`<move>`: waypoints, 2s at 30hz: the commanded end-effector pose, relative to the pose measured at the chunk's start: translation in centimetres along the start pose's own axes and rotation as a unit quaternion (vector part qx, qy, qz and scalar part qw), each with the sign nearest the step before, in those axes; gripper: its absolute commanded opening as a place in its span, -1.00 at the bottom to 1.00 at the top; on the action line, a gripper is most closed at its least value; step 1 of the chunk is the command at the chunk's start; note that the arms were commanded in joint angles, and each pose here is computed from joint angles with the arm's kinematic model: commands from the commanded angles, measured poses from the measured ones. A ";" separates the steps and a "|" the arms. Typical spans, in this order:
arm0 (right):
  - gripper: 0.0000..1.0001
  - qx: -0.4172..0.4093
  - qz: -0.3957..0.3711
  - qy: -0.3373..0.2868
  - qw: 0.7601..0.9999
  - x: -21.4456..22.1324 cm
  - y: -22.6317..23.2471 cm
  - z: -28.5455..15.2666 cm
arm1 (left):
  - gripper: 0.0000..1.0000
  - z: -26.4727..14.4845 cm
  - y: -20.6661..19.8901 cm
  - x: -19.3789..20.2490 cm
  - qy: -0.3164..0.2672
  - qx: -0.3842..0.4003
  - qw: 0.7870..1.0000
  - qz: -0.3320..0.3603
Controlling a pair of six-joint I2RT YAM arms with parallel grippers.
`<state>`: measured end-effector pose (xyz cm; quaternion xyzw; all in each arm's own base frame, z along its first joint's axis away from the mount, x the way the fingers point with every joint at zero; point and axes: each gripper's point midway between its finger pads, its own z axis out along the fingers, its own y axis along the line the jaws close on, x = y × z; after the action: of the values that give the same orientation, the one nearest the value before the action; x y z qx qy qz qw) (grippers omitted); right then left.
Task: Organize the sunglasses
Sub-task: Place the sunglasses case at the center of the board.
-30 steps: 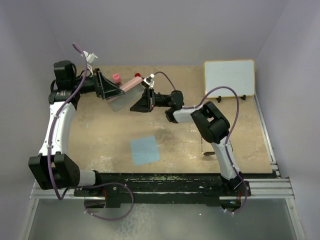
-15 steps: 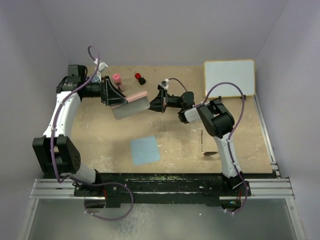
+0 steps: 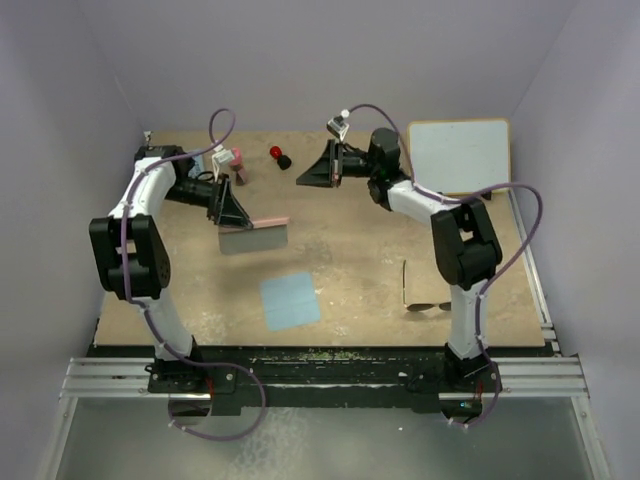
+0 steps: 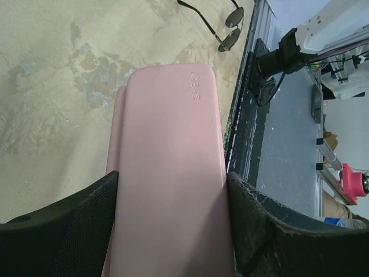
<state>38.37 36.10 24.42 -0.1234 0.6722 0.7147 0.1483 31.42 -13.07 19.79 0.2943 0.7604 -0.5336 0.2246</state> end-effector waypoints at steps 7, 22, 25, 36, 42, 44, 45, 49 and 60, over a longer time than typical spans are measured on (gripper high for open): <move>-0.97 0.279 -0.142 -0.043 0.949 -2.2 0.1 -3.7 | -0.91 2.6 3.0 -2.2 -0.014 0.036 0.999 0.028; -0.64 0.313 -0.151 -0.011 0.938 2.7 -0.7 -6.7 | -0.83 5.3 11.2 -2.4 -0.004 0.001 1.000 -0.010; -0.60 0.303 -0.160 -0.020 0.939 2.2 -0.6 -6.3 | -0.54 5.7 12.5 -2.1 -0.001 -0.003 1.000 -0.015; -0.43 0.328 -0.150 0.003 0.933 4.1 -2.6 -7.4 | -0.11 5.9 15.2 -1.8 0.014 -0.032 0.999 -0.019; -0.34 0.334 -0.146 0.011 0.931 5.1 -3.2 -7.6 | 0.00 5.7 15.6 -2.3 0.016 -0.046 0.999 -0.015; -0.27 0.335 -0.144 0.015 0.931 5.5 -3.4 -7.6 | 0.03 5.6 15.9 -2.4 0.021 -0.054 0.998 -0.017; -0.25 0.335 -0.143 0.017 0.931 5.6 -3.5 -7.6 | 0.13 5.5 15.9 -2.5 0.025 -0.056 0.998 -0.015; -0.17 0.334 -0.139 0.022 0.932 6.2 -3.8 -7.7 | 0.26 5.2 16.3 -3.1 0.030 -0.063 0.998 -0.009; -0.13 0.331 -0.136 0.029 0.933 6.4 -4.1 -7.5 | 0.97 6.0 17.4 -2.5 0.026 -0.047 0.998 -0.021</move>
<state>34.09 28.91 15.68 -0.1574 0.8660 0.4133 0.2333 44.71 -14.48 7.27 0.2679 0.8080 -0.4882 0.1926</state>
